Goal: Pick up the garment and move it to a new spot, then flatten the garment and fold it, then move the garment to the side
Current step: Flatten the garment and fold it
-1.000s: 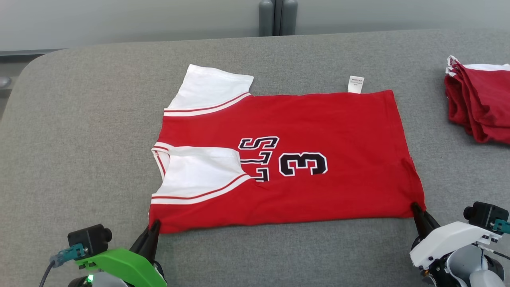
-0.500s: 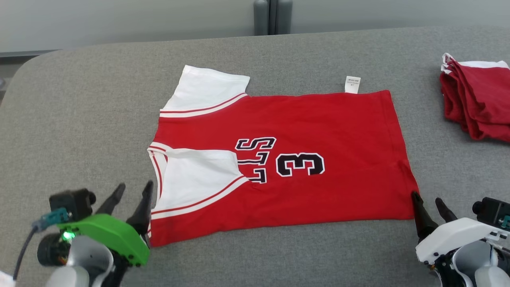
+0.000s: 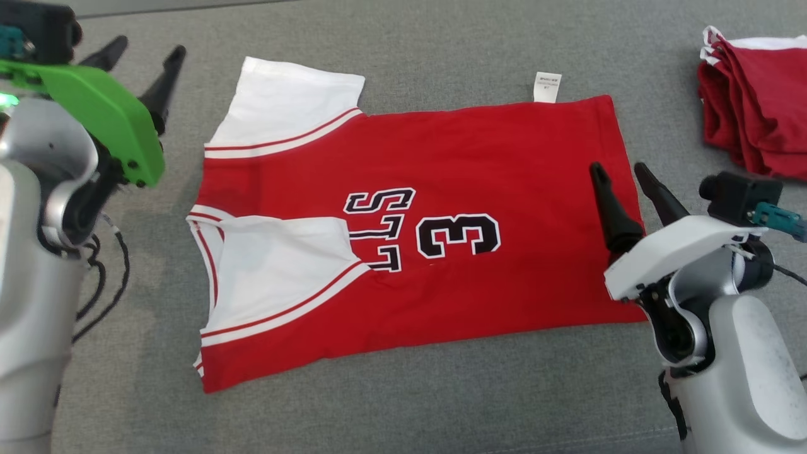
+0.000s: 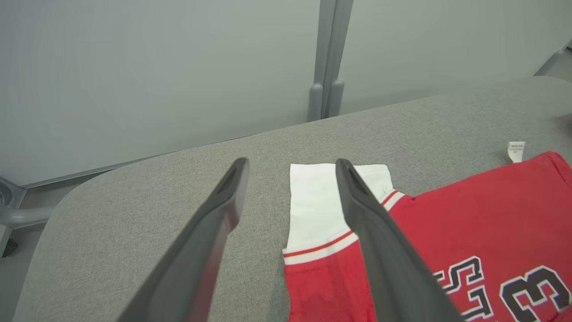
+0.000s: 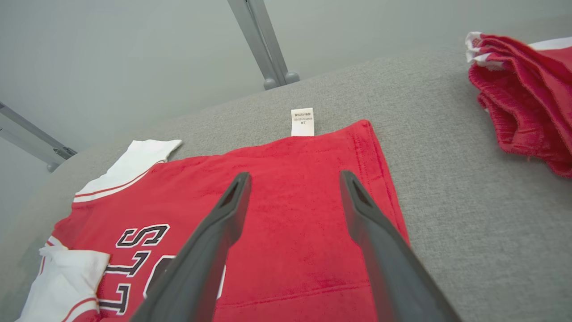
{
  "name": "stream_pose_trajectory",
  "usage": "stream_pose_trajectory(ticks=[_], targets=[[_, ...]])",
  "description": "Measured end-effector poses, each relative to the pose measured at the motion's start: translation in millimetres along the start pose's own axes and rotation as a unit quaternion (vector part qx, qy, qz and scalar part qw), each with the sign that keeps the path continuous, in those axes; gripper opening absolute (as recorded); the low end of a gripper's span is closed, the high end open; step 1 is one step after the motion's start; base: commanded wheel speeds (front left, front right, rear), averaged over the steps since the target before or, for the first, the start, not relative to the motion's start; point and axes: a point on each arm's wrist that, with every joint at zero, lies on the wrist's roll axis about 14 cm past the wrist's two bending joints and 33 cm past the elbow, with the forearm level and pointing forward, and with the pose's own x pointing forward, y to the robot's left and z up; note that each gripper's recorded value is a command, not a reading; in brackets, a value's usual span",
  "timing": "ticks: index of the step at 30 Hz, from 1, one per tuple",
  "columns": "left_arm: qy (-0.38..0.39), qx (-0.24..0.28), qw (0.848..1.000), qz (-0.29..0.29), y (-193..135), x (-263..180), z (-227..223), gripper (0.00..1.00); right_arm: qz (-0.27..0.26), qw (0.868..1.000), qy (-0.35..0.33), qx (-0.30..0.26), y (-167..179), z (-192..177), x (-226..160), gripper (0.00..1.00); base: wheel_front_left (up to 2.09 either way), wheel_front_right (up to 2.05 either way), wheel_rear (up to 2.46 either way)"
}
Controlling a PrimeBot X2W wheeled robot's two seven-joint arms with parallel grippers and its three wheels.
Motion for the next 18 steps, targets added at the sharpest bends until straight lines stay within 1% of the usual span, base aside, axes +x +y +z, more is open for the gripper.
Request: stream_pose_trajectory(ticks=[5, 10, 15, 18], targets=[[0.055, 0.007, 0.998, 0.012, 22.5, 40.5, -11.4, 1.00, 0.024, 1.000, -0.008, -0.008, 11.6, 4.0, 24.5, 1.00, 0.00, 0.00, 0.00], [0.112, 0.001, 0.994, 0.006, 31.0, 79.4, -43.5, 1.00, 0.023, 1.000, -0.008, -0.018, 4.6, 0.5, 41.8, 1.00, 0.00, 0.00, 0.00], [0.151, -0.025, 0.988, -0.014, 23.5, 115.3, -75.7, 1.00, 0.002, 1.000, -0.001, -0.025, -15.3, -8.1, 47.6, 1.00, 0.00, 0.00, 0.00], [0.180, -0.031, 0.983, -0.026, 17.3, 130.3, -97.2, 1.00, -0.013, 1.000, 0.005, -0.027, -27.9, -13.7, 48.1, 1.00, 0.00, 0.00, 0.00]])
